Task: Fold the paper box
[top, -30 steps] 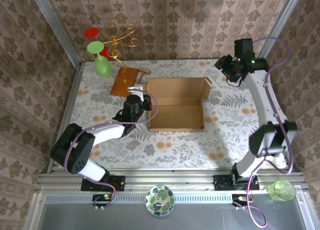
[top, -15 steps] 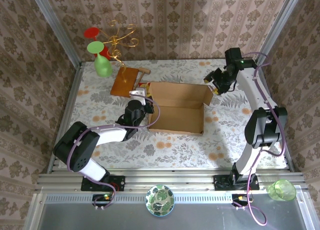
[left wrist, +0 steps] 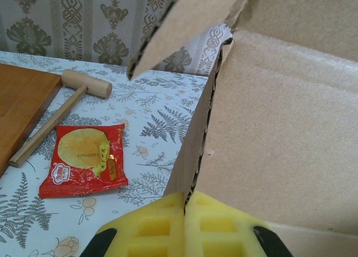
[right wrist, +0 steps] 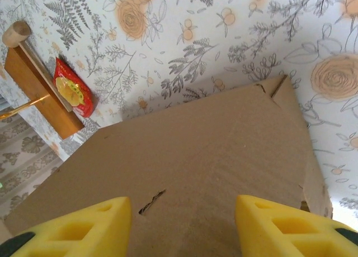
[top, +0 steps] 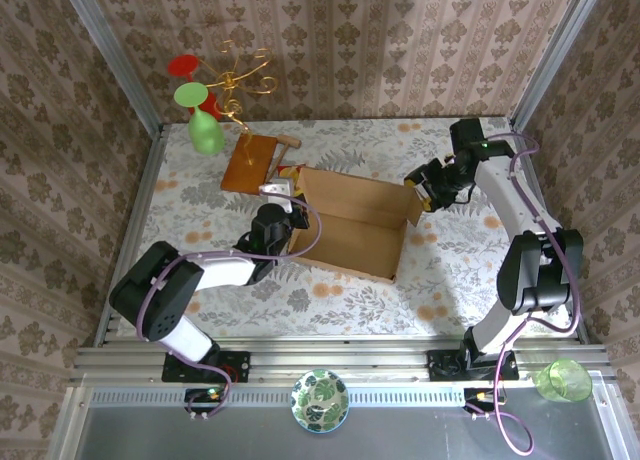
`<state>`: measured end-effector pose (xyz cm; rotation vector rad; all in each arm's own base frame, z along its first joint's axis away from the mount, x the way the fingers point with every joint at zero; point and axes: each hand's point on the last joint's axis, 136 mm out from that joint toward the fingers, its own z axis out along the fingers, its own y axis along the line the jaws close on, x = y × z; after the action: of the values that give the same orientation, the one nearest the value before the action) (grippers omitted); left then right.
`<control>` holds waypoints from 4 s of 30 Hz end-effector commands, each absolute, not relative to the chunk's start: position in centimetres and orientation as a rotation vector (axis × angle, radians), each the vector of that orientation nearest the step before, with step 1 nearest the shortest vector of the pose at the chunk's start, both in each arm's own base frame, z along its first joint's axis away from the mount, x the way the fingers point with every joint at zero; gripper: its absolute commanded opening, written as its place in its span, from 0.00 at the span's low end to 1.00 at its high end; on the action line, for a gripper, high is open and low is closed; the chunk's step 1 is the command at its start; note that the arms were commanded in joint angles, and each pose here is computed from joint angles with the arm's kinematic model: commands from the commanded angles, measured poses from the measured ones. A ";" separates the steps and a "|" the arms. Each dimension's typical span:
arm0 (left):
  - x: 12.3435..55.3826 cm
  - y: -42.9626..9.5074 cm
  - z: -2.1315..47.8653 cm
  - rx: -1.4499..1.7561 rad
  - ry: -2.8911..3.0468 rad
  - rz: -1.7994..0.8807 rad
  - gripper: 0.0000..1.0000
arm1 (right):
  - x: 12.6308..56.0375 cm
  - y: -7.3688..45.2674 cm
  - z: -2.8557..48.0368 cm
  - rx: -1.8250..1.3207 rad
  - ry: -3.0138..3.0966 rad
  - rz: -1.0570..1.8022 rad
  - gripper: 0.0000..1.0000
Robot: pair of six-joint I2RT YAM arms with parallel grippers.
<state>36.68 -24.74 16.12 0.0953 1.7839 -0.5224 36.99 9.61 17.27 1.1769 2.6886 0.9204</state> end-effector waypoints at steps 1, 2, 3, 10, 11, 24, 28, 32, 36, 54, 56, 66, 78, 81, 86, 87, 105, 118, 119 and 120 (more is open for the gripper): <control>36.4 -24.7 15.0 0.071 1.803 -0.524 0.00 | 36.5 10.8 18.3 1.209 2.657 1.028 0.52; 36.4 -24.8 14.9 0.068 1.803 -0.525 0.00 | 36.4 10.9 18.2 1.217 2.656 1.039 0.52; 36.4 -24.8 14.9 0.066 1.802 -0.524 0.00 | 36.3 11.1 18.0 1.228 2.655 1.053 0.52; 36.4 -25.0 14.9 0.049 1.804 -0.529 0.00 | 36.4 12.0 17.7 1.280 2.628 1.131 0.50; 36.4 -25.0 14.9 0.048 1.804 -0.532 0.00 | 36.5 12.2 17.7 1.283 2.626 1.138 0.50; 35.8 -25.2 14.1 0.043 1.830 -0.571 0.00 | 35.6 12.9 15.7 1.277 2.674 1.083 0.43; 35.4 -25.1 14.0 0.044 1.838 -0.585 0.00 | 35.2 13.0 15.5 1.271 2.675 1.063 0.41; 35.0 -24.9 13.9 0.031 1.847 -0.601 0.04 | 35.1 13.2 15.7 1.244 2.665 1.039 0.38; 34.5 -24.5 14.1 0.024 1.855 -0.612 0.10 | 34.7 13.6 15.9 1.182 2.672 0.998 0.35; 31.3 -22.8 14.1 -0.034 1.950 -0.689 0.44 | 33.1 13.9 14.2 1.021 2.706 0.830 0.31; 30.9 -22.7 14.4 -0.041 1.958 -0.704 0.47 | 33.1 14.0 14.2 1.011 2.709 0.829 0.31; 27.6 -21.4 16.9 -0.105 2.033 -0.825 0.53 | 32.9 14.6 13.8 0.988 2.725 0.817 0.30; 30.1 -14.2 23.2 -0.435 2.159 -0.851 0.48 | 33.3 14.9 13.6 0.965 2.725 0.813 0.29; 32.4 -14.6 24.5 -0.404 2.180 -0.879 0.50 | 33.3 15.1 13.5 0.958 2.727 0.811 0.29; 35.9 -17.1 24.0 -0.329 2.275 -0.967 0.50 | 33.4 15.1 13.6 0.945 2.724 0.804 0.28; 36.3 -17.7 23.8 -0.308 2.293 -0.987 0.49 | 33.4 15.1 13.4 0.944 2.728 0.799 0.28; 33.2 -20.8 14.4 -0.167 2.576 -0.942 0.32 | 33.0 14.7 11.3 0.869 2.783 0.712 0.24; 30.1 -20.9 8.9 -0.101 2.704 -0.830 0.32 | 32.3 13.9 8.6 0.717 2.876 0.580 0.23; 29.9 -21.0 8.6 -0.091 2.715 -0.819 0.32 | 32.3 13.9 8.5 0.702 2.880 0.573 0.23; 29.9 -20.9 8.4 -0.083 2.724 -0.801 0.33 | 32.2 13.7 8.4 0.688 2.888 0.560 0.23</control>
<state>30.24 -21.00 9.47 -0.1400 2.7003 -0.8543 32.94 14.17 9.76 0.7562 2.8361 0.6372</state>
